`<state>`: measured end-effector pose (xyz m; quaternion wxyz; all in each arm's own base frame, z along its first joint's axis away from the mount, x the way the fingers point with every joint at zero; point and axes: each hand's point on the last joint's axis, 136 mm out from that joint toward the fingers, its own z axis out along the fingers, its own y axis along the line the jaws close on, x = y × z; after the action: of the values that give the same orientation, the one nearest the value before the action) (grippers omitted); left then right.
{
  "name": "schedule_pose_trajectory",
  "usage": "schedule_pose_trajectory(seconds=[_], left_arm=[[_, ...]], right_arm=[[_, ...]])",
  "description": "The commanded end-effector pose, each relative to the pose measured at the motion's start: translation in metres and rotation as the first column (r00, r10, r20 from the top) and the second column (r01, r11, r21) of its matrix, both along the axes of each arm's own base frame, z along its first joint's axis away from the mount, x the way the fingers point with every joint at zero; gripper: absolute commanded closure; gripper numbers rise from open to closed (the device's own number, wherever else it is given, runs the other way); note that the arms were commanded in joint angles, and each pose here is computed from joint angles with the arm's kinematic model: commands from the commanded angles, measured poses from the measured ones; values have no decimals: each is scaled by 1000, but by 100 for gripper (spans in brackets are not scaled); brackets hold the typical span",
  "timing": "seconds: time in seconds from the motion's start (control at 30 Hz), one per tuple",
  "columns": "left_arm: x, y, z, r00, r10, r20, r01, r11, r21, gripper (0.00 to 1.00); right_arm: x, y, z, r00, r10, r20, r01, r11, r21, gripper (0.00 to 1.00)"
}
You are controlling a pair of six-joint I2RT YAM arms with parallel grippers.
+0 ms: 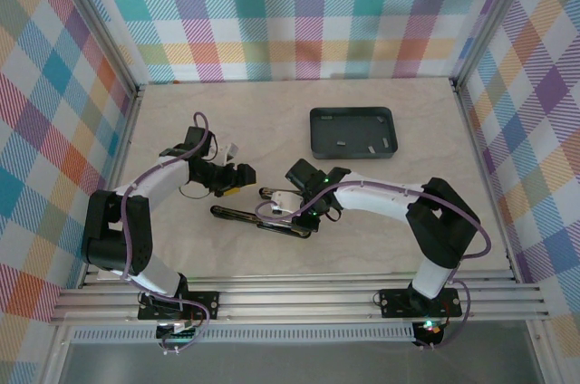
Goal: Load the staples into the stapler
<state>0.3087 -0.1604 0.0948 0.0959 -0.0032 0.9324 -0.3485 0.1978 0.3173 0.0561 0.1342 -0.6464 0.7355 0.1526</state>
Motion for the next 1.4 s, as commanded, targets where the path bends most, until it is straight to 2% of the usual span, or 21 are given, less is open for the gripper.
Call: schedule_pose_trajectory(seconds=[0.0, 1.07, 1.2, 1.37], left_arm=[[-4, 0, -3, 1000, -18, -5, 18, 1000, 4, 25], [-5, 1, -2, 1000, -20, 1, 20, 1000, 13, 25], [-5, 2, 4, 999, -37, 32, 36, 999, 22, 25], [-5, 6, 29, 968, -160, 195, 145, 985, 87, 25]], right_arm=[[-5, 0, -2, 999, 23, -27, -23, 1000, -19, 80], [-7, 0, 4, 1000, 18, -17, -18, 1000, 6, 69], [-5, 4, 18, 1000, 8, 12, -8, 999, 54, 67], [7, 6, 51, 989, -132, 71, 119, 979, 165, 61]])
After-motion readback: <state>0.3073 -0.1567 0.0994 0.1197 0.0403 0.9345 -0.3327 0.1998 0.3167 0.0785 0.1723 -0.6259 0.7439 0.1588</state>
